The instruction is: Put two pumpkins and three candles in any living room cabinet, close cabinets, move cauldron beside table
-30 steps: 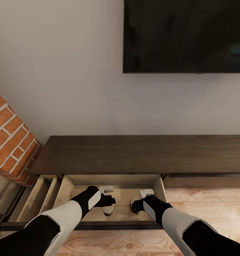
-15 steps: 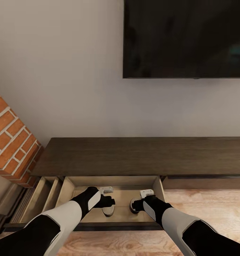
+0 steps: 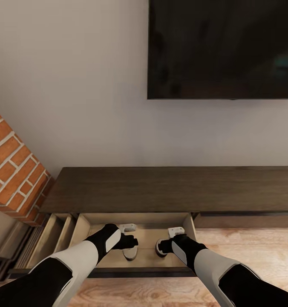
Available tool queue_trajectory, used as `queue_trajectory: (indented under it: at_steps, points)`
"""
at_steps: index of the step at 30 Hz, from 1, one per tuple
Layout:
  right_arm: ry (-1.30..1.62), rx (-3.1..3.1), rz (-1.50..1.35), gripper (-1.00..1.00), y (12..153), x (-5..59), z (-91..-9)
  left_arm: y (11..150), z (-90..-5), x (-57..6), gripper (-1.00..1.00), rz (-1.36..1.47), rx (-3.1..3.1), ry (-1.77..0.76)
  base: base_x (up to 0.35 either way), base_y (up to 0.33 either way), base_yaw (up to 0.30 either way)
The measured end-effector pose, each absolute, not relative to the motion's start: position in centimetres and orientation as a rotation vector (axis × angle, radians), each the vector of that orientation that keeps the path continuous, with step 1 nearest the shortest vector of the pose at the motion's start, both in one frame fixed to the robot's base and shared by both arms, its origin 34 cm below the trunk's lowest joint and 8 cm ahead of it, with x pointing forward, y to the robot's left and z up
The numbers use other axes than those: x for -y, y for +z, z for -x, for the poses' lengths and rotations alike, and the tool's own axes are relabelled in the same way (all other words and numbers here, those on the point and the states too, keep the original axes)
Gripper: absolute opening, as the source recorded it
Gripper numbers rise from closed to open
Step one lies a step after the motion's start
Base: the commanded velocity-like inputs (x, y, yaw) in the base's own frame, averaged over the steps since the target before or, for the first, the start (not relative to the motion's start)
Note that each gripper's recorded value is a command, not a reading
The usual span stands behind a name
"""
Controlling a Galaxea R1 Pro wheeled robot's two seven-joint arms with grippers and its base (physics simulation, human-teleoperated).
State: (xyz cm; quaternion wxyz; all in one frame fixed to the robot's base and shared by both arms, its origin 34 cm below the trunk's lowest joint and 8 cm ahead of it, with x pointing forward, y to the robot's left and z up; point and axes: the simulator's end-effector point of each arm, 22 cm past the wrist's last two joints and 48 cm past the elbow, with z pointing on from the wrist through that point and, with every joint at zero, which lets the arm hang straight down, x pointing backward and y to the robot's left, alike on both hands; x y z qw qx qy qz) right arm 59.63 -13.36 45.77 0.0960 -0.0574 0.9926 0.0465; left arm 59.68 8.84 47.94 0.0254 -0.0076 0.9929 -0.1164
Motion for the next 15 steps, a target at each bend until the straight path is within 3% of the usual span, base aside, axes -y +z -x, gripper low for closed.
queue_trajectory:
  at_steps: [15]
  points:
    - [0.138,-2.941,0.171,1.00,48.3,13.4,-59.7,50.4,-59.7,-8.9,1.00,0.020,-3.072,-0.357,0.000,0.000,0.000]
